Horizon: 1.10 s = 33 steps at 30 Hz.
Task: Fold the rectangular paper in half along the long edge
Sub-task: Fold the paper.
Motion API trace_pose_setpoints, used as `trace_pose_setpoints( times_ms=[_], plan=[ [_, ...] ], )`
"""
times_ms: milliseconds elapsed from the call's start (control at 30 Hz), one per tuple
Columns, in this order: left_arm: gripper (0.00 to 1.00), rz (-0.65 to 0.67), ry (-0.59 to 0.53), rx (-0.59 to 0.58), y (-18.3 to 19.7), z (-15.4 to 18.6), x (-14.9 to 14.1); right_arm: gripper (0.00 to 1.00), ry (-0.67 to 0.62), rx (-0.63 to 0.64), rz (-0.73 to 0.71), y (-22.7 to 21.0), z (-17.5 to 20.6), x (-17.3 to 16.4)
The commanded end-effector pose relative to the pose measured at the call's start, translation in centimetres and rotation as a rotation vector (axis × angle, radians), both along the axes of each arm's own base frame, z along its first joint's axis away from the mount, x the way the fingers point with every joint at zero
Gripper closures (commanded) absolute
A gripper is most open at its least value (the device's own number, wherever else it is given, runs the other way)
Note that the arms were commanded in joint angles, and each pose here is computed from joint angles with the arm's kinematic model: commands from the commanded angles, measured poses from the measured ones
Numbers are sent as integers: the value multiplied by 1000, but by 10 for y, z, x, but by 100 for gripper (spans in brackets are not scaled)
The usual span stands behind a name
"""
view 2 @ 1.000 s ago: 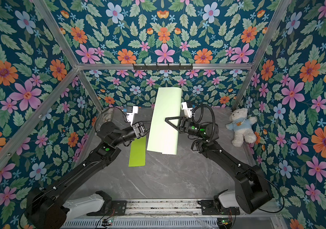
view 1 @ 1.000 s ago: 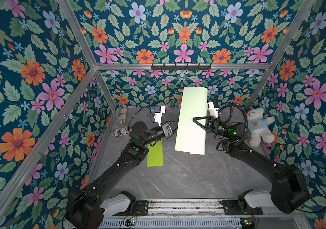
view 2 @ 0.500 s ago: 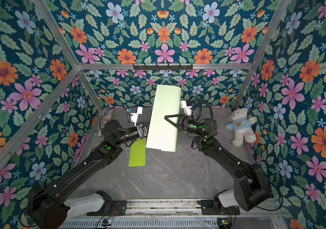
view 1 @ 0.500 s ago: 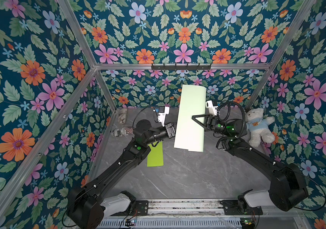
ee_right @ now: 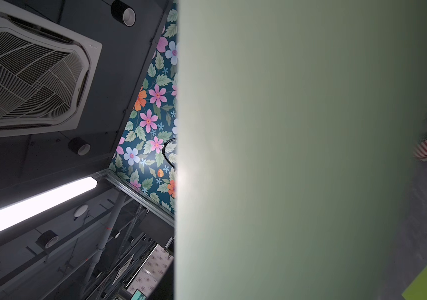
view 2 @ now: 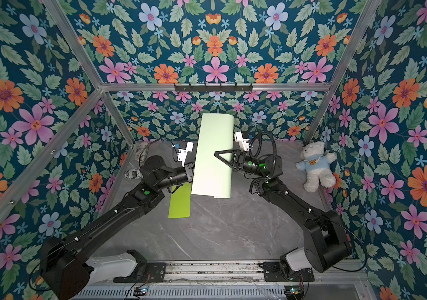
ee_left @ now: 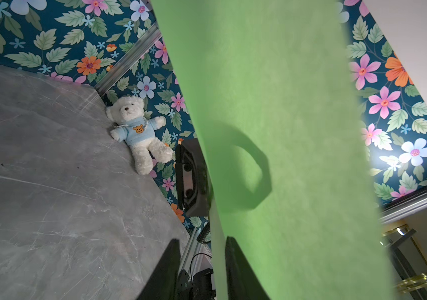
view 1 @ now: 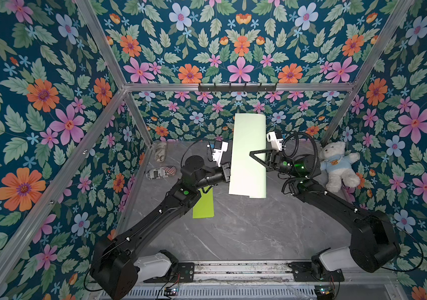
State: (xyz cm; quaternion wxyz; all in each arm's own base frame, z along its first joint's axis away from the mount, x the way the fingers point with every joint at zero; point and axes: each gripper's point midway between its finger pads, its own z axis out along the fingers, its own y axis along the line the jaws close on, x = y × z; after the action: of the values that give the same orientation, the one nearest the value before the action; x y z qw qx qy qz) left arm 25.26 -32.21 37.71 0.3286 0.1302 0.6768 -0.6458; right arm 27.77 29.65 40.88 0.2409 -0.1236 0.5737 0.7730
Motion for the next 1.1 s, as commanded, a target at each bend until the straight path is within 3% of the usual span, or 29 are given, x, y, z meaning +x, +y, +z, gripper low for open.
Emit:
trace_pose_setpoints(
  times_ms=[0, 200, 433, 867, 967, 1067],
  plan=[
    [61, 2, -25, 7, -1, 1, 0, 60, -39, 19, 11, -1, 8, -5],
    [48, 58, -41, 72, 5, -2, 5, 60, -40, 2, 6, -1, 8, -5],
    [46, 118, -58, 142, 13, -2, 8, 60, -23, -24, -15, -3, 0, -1],
    [45, 79, -34, 165, -5, -17, 9, 60, -21, -13, -3, -3, 1, -2],
    [54, 78, -37, 164, -5, -17, 8, 60, -20, -15, -3, -4, 0, -2],
    [87, 69, -36, 156, -6, -16, 7, 59, -21, -19, -4, -4, -1, -2]
  ],
)
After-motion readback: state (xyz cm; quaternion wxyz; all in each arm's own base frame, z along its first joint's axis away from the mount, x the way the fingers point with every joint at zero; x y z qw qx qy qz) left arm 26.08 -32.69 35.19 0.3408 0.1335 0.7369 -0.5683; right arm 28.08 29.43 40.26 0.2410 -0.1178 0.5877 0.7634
